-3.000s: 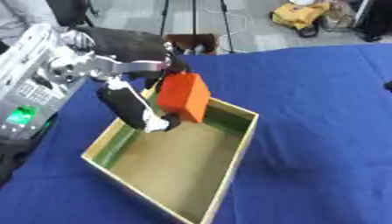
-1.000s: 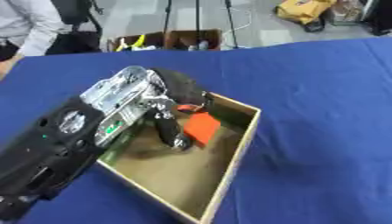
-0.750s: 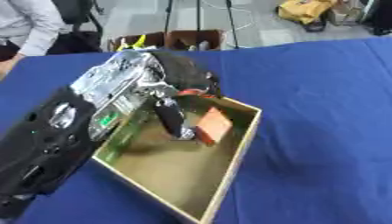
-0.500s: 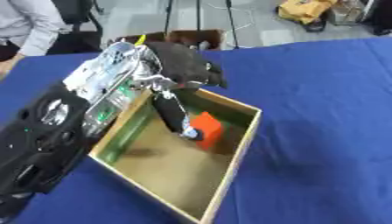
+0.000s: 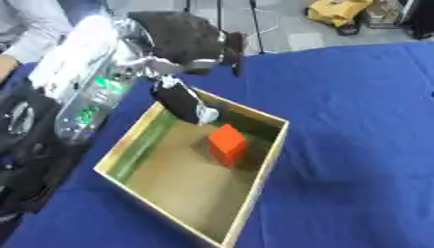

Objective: Pick up objects on the table and place them in the box.

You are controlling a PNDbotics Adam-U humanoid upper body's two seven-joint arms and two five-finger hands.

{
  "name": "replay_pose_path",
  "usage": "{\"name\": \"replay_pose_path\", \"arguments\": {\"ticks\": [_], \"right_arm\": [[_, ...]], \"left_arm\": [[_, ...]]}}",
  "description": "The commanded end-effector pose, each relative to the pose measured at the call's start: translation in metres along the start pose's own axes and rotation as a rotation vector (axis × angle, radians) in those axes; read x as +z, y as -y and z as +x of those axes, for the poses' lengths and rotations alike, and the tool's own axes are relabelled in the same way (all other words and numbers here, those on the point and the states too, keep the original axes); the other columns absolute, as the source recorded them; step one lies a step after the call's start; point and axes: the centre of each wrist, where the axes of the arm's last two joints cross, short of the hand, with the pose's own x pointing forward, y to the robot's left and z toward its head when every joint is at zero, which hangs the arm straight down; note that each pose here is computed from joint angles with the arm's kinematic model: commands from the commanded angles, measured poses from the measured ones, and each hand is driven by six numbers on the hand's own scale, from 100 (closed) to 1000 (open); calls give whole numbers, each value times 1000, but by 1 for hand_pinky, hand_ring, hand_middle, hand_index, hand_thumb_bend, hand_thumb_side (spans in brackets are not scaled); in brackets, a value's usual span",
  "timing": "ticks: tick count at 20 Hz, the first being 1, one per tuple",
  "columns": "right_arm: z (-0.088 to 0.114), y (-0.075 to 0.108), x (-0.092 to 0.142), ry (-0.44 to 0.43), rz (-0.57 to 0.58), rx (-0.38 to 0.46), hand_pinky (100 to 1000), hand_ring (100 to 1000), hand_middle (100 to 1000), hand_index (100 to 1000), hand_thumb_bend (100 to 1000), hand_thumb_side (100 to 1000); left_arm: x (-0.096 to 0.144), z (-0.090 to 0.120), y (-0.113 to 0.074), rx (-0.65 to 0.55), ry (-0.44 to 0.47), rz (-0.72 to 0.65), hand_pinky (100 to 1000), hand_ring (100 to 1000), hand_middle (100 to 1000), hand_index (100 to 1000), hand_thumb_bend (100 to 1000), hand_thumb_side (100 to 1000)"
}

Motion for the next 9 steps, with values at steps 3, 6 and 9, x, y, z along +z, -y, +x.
{"name": "replay_pose_path", "arguments": {"ticks": [3, 6, 9], "right_arm": [[8, 5, -5, 36, -25, 1, 710, 645, 532, 741, 515, 1000], [9, 6, -5, 40, -35, 0, 709, 645, 532, 741, 521, 1000], [9, 7, -6, 43, -43, -1, 709, 645, 532, 740, 516, 1000]], "left_arm": [[32, -5, -22, 226, -124, 457, 347, 600, 576, 783, 100, 814], [43, -7, -21, 363, -153, 623, 346, 589, 557, 784, 100, 878], [55, -9, -17, 489, -160, 740, 339, 572, 534, 774, 100, 853]]}}
